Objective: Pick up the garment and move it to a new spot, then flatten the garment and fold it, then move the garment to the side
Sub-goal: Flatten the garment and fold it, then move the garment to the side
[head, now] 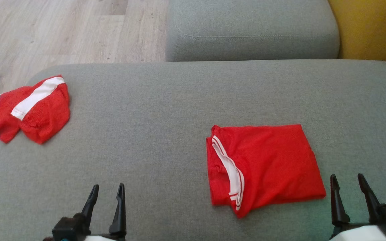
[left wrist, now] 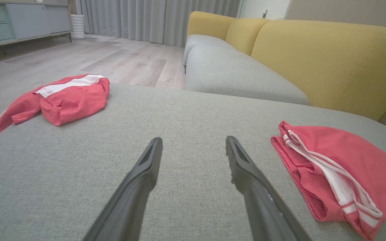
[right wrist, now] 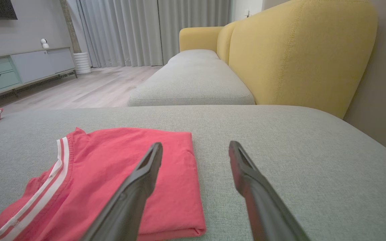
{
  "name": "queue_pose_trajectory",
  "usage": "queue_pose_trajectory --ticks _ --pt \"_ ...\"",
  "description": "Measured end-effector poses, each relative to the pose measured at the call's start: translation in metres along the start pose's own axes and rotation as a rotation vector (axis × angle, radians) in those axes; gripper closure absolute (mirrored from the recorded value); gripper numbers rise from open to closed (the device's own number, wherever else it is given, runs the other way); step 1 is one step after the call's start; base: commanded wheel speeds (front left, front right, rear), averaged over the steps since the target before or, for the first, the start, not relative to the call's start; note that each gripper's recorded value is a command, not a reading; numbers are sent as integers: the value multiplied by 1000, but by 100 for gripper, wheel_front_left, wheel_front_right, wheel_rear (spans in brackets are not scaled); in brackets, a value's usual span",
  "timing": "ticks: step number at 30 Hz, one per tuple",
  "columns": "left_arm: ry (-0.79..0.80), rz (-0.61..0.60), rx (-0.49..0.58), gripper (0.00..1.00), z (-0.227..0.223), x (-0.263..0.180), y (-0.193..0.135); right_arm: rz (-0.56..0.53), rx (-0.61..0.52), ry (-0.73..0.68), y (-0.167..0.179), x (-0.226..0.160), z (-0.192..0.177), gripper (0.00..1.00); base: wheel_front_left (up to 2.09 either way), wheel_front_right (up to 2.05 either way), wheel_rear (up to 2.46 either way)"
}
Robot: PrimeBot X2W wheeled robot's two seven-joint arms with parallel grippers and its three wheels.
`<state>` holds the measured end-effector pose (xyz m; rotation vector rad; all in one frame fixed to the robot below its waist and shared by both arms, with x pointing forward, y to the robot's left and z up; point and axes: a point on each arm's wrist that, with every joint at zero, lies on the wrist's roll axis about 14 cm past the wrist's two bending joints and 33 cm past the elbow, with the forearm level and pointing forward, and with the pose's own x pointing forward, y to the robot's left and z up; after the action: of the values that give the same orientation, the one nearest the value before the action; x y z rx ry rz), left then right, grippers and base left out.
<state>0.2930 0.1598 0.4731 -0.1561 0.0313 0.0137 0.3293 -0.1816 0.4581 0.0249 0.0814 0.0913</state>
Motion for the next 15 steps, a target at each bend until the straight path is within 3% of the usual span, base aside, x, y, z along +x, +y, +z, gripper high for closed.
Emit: queue_pose_trajectory --ticks 15 --pt "21 7 0 0 -5 1 2 -4 10 9 -2 4 -2 0 0 0 0"
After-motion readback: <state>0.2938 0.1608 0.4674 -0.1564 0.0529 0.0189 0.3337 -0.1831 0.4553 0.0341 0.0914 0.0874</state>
